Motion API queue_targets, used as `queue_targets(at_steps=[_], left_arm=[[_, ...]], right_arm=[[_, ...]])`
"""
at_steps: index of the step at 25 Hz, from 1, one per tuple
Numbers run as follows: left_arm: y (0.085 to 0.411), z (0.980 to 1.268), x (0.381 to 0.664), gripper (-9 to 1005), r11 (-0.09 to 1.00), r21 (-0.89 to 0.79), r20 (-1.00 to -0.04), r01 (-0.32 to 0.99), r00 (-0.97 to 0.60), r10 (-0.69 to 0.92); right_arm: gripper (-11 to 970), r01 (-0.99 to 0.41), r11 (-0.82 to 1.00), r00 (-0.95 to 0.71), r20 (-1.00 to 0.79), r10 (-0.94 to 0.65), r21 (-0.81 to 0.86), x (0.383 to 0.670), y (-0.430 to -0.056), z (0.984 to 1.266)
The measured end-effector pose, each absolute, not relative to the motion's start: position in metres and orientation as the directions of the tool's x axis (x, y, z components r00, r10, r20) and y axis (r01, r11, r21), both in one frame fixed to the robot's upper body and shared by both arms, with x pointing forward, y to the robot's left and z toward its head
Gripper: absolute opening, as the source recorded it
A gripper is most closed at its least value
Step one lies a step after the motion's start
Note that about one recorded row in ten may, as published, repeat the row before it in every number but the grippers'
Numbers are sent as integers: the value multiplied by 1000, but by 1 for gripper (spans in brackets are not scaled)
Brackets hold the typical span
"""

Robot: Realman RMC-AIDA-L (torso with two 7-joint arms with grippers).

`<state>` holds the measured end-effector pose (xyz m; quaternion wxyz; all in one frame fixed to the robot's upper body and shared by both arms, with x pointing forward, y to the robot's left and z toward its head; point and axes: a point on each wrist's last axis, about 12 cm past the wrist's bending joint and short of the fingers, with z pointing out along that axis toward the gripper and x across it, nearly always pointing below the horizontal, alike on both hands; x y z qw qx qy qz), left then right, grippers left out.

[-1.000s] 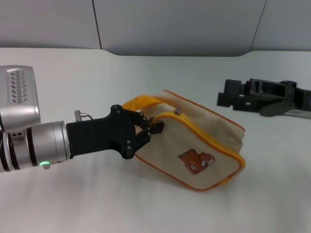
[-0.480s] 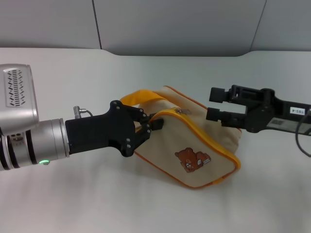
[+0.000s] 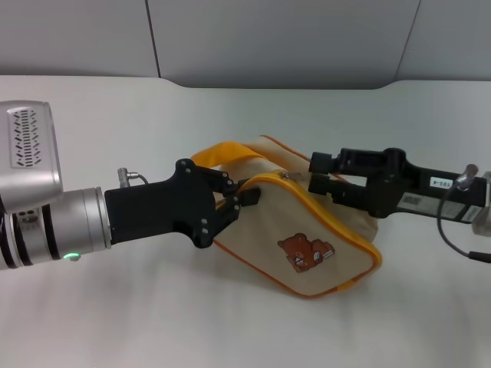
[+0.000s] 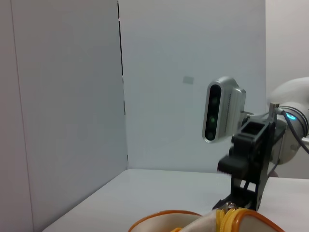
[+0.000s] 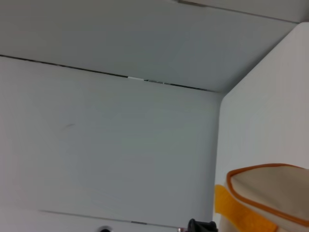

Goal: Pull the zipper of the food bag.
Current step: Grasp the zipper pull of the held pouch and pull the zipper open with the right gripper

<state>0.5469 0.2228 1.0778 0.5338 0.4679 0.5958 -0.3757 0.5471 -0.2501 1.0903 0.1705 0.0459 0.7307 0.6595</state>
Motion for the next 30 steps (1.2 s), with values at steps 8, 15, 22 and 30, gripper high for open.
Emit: queue_targets(at_steps=[8, 15, 22, 30], left_arm=[[222, 1077, 546, 59, 279, 45, -988, 959, 2, 153], [222, 1077, 546, 59, 277, 43, -989, 960, 1, 151], [221, 1077, 547, 59, 277, 41, -989, 960, -1, 151], [220, 1077, 546, 60, 277, 38, -989, 960, -3, 149]], right_arm=[[388, -136, 130, -936, -171, 308, 982, 547, -241, 1084], [359, -131, 125, -934, -165, 316, 983, 549, -236, 1082], [362, -142, 115, -935, -171, 312, 983, 551, -233, 1085], [361, -140, 107, -937, -167, 306, 984, 552, -228, 1086]])
